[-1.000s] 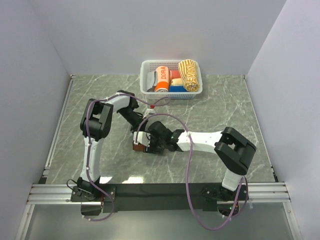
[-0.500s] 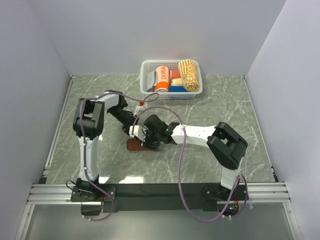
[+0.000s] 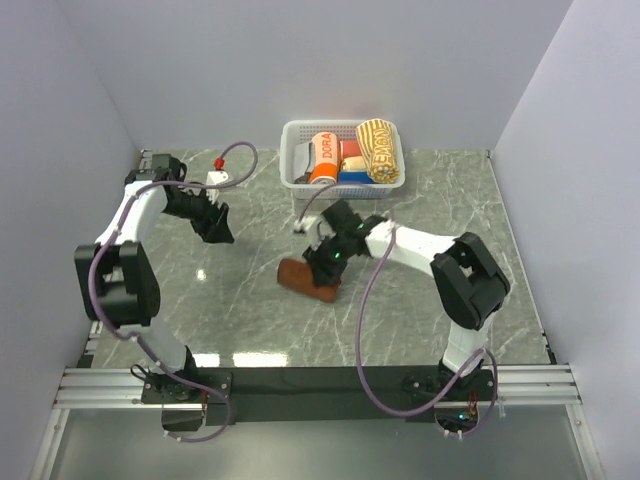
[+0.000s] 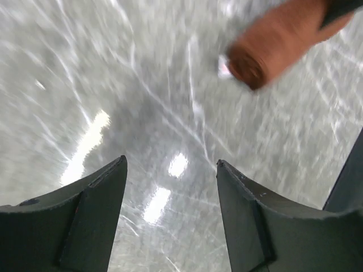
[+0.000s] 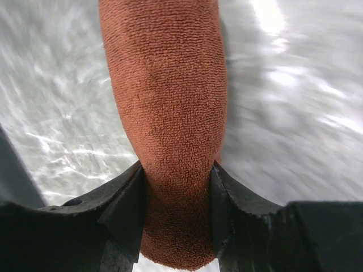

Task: Roll the towels
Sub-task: Place the rolled towel into the container

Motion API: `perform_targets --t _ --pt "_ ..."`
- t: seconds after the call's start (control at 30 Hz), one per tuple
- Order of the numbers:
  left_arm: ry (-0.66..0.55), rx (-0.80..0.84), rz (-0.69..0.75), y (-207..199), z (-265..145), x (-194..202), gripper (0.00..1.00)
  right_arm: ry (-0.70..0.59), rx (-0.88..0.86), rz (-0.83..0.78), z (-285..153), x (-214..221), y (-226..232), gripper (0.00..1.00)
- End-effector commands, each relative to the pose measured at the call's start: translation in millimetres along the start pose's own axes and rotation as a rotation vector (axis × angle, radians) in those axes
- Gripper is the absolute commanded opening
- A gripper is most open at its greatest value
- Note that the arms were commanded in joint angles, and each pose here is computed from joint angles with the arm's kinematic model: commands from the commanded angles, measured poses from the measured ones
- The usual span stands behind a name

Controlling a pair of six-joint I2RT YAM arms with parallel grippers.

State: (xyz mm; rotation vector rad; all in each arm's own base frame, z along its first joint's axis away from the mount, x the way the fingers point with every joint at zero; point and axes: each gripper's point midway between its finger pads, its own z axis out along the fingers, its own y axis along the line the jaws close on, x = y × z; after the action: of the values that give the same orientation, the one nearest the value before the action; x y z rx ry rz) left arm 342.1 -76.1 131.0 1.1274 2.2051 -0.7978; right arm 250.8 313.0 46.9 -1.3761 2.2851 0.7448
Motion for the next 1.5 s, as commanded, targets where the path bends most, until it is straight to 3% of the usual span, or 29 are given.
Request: perform_targets --t 0.0,0.07,0.13,0.23,0.37,0.4,0.63,0.77,1.03,1.47 --pt "-0.110 -0.041 0.044 -8.4 -14.4 -38.6 0.69 -0.153 -0.026 0.175 -60.1 -52.6 -11.7 0.00" --pt "-0.150 -0.037 0.017 -13.9 -20.6 -51.8 0.70 -0.230 -0.008 0.229 -89.5 -74.0 -29.6 0.00" --pt "-0.195 -0.030 0.015 -19.4 -25.6 -63.6 0.79 -0.310 0.022 0.263 -116.5 -90.7 -42.6 0.00" --pt "-0.246 -0.038 0.029 -26.8 -31.0 -76.6 0.84 -0.465 0.101 0.345 -166.1 -124.7 -72.9 0.00" --pt "-0.280 -0.077 0.019 -29.2 -34.9 -90.1 0.91 -0.543 0.314 0.442 -209.9 -143.6 -135.5 0.00" --pt "-0.285 -0.083 0.015 -30.7 -35.6 -91.4 0.99 -0.546 0.362 0.465 -210.9 -144.7 -151.8 0.00" --pt "-0.289 -0.109 -0.025 -27.5 -32.0 -94.5 0.99 -0.700 0.750 0.526 -264.8 -179.1 -237.5 0.00" --pt "-0.281 -0.126 -0.052 -24.6 -30.7 -90.2 0.99 -0.729 0.830 0.574 -263.7 -188.3 -265.4 0.00" --pt "-0.236 -0.142 -0.109 -23.7 -22.7 -70.2 1.00 -0.694 0.829 0.689 -217.8 -182.2 -282.9 0.00" --pt "-0.188 -0.191 -0.142 -14.2 -18.5 -55.5 0.99 -0.642 0.842 0.720 -173.5 -169.1 -310.8 0.00"
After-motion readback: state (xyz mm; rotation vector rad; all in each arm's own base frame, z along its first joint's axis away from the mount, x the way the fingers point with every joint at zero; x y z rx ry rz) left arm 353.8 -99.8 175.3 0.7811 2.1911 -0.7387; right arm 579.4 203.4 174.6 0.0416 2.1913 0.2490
